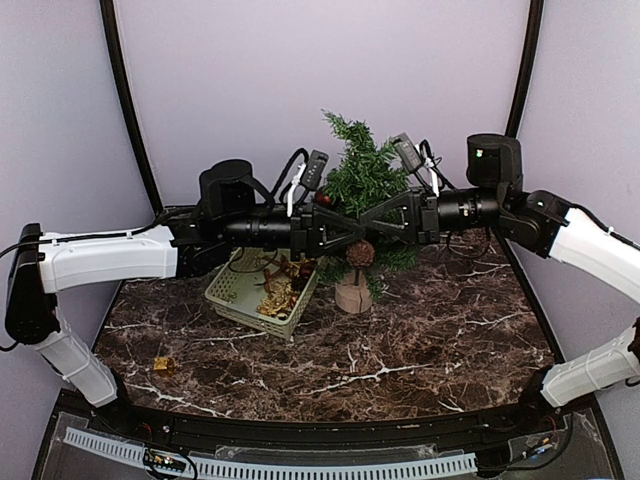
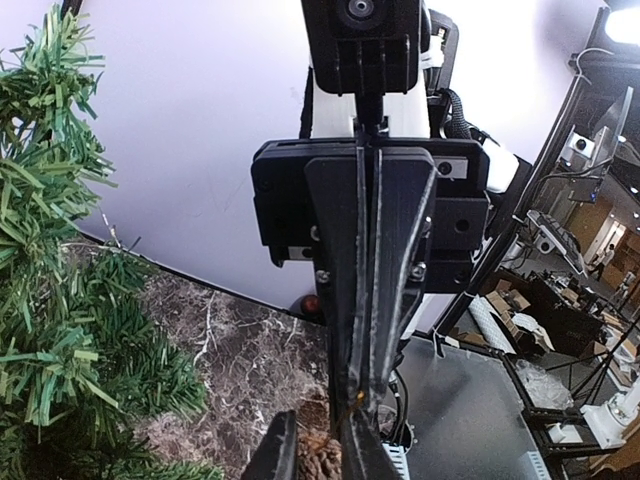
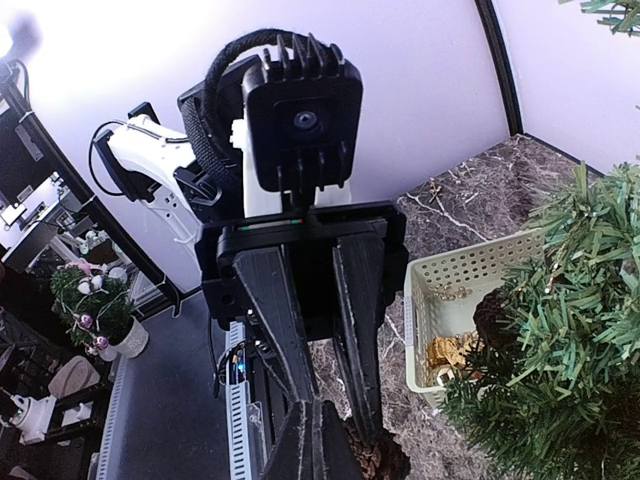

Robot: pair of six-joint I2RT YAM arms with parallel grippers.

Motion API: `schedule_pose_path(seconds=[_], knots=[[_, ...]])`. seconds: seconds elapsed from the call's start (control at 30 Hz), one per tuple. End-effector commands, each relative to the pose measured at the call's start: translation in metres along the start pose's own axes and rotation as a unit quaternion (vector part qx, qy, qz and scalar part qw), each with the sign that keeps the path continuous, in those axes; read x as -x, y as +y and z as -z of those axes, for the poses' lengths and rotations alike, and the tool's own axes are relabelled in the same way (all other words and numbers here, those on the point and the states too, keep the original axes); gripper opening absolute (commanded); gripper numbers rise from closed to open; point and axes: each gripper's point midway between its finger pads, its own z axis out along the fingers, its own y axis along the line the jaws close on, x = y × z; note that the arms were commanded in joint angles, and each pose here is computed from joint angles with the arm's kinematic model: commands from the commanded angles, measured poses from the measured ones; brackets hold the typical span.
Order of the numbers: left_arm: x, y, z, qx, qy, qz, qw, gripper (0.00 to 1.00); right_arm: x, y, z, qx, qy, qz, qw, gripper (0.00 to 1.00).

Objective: Decorate the small christmas tree
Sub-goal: Hang the ornament pinecone on the branch.

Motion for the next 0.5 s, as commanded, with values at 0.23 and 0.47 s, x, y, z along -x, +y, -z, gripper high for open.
schedule_pose_path(seconds=[0.23, 0.47], knots=[[0.021, -0.008, 0.004, -0.005, -0.024, -0.026, 0.999, 0.0, 0.01, -0.003, 0.009, -0.029, -0.025, 0.025, 0.999, 0.0], [0.018, 0.01, 0.012, 0.055, -0.029, -0.011, 0.998, 0.0, 0.008, -0.025, 0.015, -0.103, -0.019, 0.025, 0.994, 0.0]])
